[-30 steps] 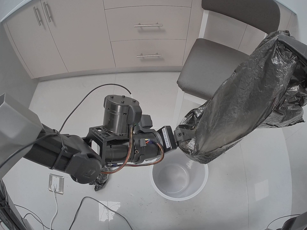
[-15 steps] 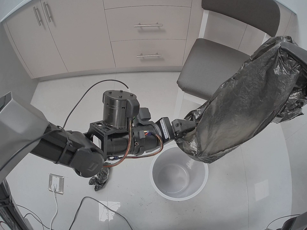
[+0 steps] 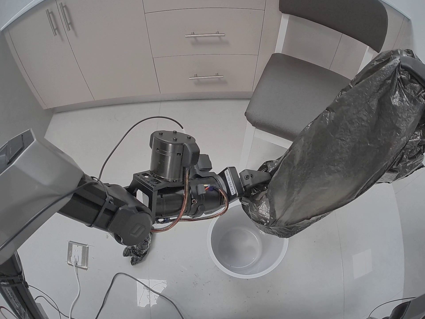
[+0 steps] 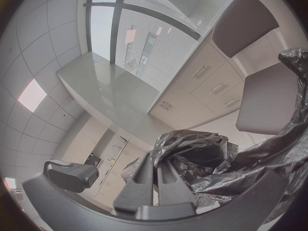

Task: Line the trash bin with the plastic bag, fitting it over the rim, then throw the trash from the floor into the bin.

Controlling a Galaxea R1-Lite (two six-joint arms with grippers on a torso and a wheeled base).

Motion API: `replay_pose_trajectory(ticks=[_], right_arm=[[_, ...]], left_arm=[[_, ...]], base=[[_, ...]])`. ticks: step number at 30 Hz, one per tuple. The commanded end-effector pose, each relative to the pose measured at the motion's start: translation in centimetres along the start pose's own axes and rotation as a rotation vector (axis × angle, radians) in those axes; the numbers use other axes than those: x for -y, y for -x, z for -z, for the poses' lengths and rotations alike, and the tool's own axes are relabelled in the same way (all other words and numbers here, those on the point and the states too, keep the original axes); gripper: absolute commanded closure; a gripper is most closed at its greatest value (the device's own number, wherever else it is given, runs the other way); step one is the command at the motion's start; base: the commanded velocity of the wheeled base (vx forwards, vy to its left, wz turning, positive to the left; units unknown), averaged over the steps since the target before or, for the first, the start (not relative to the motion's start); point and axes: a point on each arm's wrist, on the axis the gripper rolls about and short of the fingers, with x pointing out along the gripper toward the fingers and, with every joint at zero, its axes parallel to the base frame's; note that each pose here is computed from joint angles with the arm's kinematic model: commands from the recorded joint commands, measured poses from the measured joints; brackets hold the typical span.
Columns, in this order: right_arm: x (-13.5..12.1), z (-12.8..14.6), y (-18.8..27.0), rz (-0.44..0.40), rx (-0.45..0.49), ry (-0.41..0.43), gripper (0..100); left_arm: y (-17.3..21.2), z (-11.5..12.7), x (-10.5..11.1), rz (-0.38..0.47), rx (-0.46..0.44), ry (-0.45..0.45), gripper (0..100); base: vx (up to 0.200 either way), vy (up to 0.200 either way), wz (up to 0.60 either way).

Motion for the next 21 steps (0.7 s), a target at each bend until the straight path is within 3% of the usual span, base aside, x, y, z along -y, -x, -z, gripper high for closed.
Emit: replay_pose_trajectory(ticks=[1, 14, 18, 21], right_arm=[[0.0, 0.0, 0.0, -0.001, 0.001, -0.001, 100], [0.1, 0.1, 0.0, 0.003, -0.002, -0.046, 100], [0.3, 0.3, 0.1, 0.013, -0.005, -0.042, 100], [1.1, 1.1, 0.1, 0.043, -0.029, -0.049, 100]], left_arm=[[0.0, 0.0, 0.0, 0.001, 0.002, 0.007, 100], [0.6, 0.8, 2.6, 0.061, -0.015, 0.029, 100], [1.7, 0.9, 4.0, 0.088, -0.012, 0.048, 100], [4.1, 0.9, 6.5, 0.145, -0.002, 0.082, 100]], base=[[0.0, 0.0, 0.0], [0.0, 0.0, 0.0], [0.0, 0.0, 0.0], [0.0, 0.0, 0.0]])
